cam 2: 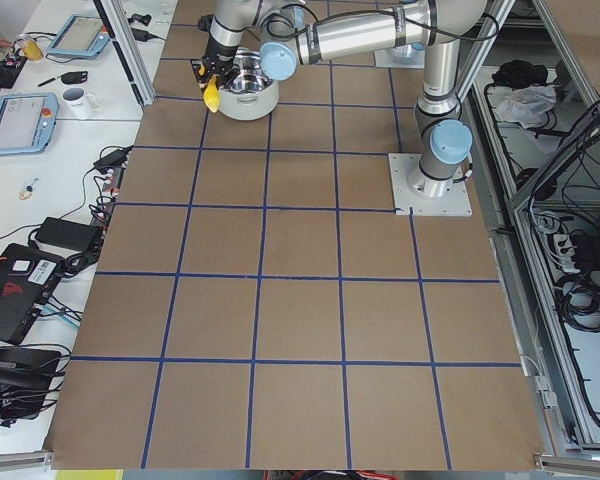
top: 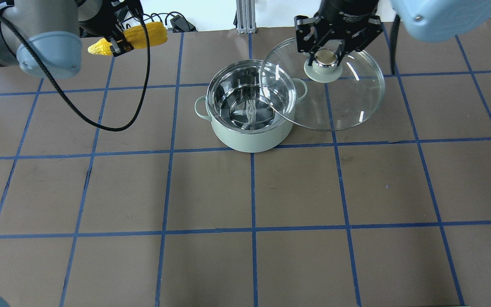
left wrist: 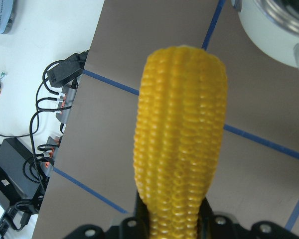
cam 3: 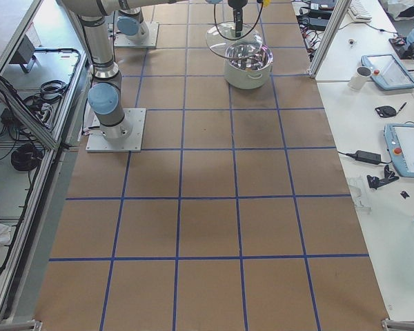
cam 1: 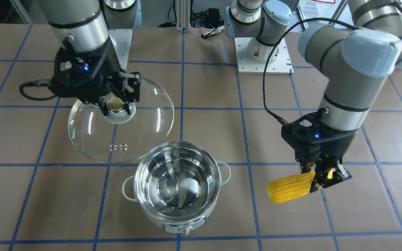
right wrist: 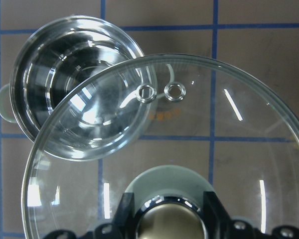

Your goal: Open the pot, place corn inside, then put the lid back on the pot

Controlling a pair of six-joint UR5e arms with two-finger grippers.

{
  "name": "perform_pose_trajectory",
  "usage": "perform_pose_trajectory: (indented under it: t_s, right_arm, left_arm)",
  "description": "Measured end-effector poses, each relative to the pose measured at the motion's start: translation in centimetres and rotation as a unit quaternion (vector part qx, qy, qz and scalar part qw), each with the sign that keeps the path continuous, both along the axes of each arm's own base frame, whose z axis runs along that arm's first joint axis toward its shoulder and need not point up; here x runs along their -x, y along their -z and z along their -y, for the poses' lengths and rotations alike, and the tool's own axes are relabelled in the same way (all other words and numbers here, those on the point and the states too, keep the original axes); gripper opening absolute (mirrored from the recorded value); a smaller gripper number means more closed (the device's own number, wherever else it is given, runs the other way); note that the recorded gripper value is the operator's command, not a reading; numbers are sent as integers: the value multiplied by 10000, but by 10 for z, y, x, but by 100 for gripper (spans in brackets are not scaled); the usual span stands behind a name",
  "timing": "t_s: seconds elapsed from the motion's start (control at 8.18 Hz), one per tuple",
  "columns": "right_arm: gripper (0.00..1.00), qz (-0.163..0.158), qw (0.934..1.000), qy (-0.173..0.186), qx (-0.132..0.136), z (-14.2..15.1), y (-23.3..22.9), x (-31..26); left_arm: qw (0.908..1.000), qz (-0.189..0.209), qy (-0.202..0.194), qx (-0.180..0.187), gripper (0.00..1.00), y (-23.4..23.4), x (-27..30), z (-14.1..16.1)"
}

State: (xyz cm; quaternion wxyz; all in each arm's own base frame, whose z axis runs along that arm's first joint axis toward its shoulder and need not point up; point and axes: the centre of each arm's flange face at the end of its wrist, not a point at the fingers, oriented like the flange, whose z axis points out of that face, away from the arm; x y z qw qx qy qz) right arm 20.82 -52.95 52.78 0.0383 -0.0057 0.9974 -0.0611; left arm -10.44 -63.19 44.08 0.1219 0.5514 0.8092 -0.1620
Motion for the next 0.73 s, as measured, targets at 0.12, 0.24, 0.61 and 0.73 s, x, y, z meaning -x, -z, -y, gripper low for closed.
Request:
perform_pose_trajectory:
  t_s: [0.12,0.24,0.61,0.73]
  right_arm:
    - [31,-59,9998,-151,-154,-19,-8,23]
    - [32,-103,9989,-372,-253,-33,-10,37]
    - [34,-163,9971,-661,-341,-47,-7,47]
    - [34,-169,9969,-694,-338,-48,-7,48]
  left_arm:
    - [9995,-122,-276,10,0,-10,37,-14]
    - [9979,-314,-562,28,0,-15,77,-28]
    - [9872,-924,-1295,-49,0,-10,170,-62]
    - [9874,-948,-1259,-105,0,-3,186,-67]
